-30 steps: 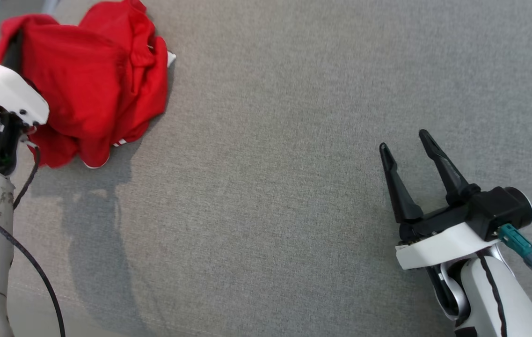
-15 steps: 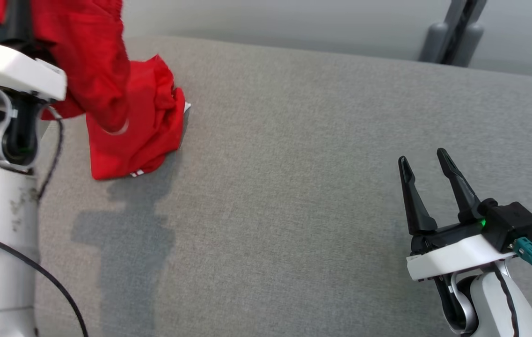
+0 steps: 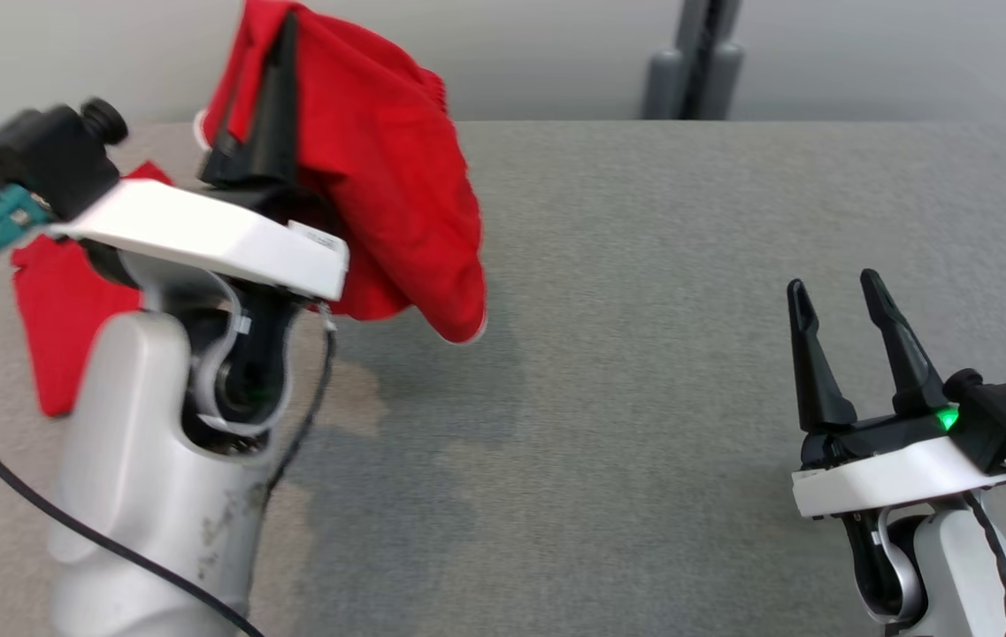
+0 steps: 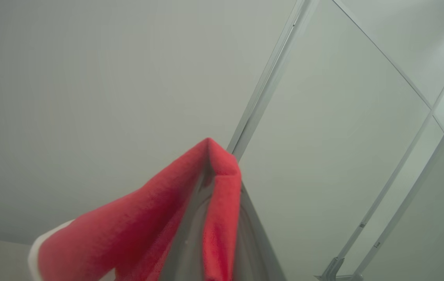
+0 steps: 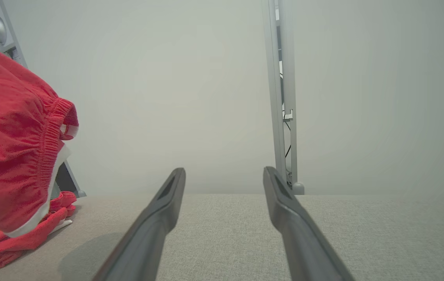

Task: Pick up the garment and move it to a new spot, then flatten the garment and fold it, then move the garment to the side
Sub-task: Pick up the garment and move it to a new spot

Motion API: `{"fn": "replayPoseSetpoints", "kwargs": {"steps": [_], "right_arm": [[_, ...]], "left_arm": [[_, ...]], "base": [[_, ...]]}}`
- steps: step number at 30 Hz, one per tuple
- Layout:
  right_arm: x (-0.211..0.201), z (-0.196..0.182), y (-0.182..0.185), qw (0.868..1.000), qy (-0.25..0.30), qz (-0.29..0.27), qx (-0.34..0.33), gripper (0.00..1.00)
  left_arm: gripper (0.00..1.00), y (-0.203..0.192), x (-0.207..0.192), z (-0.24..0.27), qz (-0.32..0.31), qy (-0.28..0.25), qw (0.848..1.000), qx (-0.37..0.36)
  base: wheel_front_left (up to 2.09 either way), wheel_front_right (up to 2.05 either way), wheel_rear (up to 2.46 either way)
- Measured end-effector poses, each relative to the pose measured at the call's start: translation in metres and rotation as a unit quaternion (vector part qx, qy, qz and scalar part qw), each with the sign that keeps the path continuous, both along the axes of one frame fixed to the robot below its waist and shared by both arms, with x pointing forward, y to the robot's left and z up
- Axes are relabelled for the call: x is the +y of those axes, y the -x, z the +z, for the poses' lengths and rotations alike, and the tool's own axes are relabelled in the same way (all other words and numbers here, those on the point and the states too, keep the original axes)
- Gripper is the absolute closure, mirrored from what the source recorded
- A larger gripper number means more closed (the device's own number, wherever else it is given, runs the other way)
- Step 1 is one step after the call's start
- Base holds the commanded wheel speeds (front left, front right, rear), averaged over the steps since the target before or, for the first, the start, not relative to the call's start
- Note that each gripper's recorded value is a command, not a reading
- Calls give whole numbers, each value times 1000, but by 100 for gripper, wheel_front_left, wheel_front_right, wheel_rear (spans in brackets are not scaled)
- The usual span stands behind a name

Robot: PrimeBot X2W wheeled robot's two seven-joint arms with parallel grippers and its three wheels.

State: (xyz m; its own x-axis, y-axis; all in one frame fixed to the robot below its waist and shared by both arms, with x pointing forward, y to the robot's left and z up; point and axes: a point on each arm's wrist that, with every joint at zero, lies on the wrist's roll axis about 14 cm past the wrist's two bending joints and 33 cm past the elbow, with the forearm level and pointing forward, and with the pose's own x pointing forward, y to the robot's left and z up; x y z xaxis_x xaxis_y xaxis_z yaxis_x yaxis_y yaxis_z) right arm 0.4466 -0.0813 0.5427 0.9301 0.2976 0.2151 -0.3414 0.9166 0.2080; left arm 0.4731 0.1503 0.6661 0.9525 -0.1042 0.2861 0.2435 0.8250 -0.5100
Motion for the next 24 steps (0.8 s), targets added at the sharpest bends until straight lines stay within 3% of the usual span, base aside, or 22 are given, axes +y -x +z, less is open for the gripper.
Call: {"fn": "replayPoseSetpoints", "kwargs": {"steps": [7,11,16,20,21,22,24], "right_arm": [[-45,-5,1,998,3,-60,7,0],[-65,-7,2,996,7,-86,10,0],[-83,-13,3,994,13,-110,18,0],[-90,-20,3,992,17,-119,27,0],[-91,-20,2,992,18,-120,27,0],[-92,-22,2,992,18,-122,28,0],[-93,-23,2,992,19,-123,30,0]], "left_arm": [[100,-3,-90,-38,-84,77,993,43],[100,-6,-123,-67,-96,109,986,82],[100,-12,-154,-100,-117,116,977,136],[100,-23,-155,-126,-100,97,976,167],[57,-22,-159,-138,-104,84,974,182],[0,-20,-163,-149,-107,77,972,196],[0,-19,-166,-158,-109,66,970,206]], "base": [[0,0,0],[0,0,0],[0,0,0],[0,0,0],[0,0,0],[0,0,0],[0,0,0]]}}
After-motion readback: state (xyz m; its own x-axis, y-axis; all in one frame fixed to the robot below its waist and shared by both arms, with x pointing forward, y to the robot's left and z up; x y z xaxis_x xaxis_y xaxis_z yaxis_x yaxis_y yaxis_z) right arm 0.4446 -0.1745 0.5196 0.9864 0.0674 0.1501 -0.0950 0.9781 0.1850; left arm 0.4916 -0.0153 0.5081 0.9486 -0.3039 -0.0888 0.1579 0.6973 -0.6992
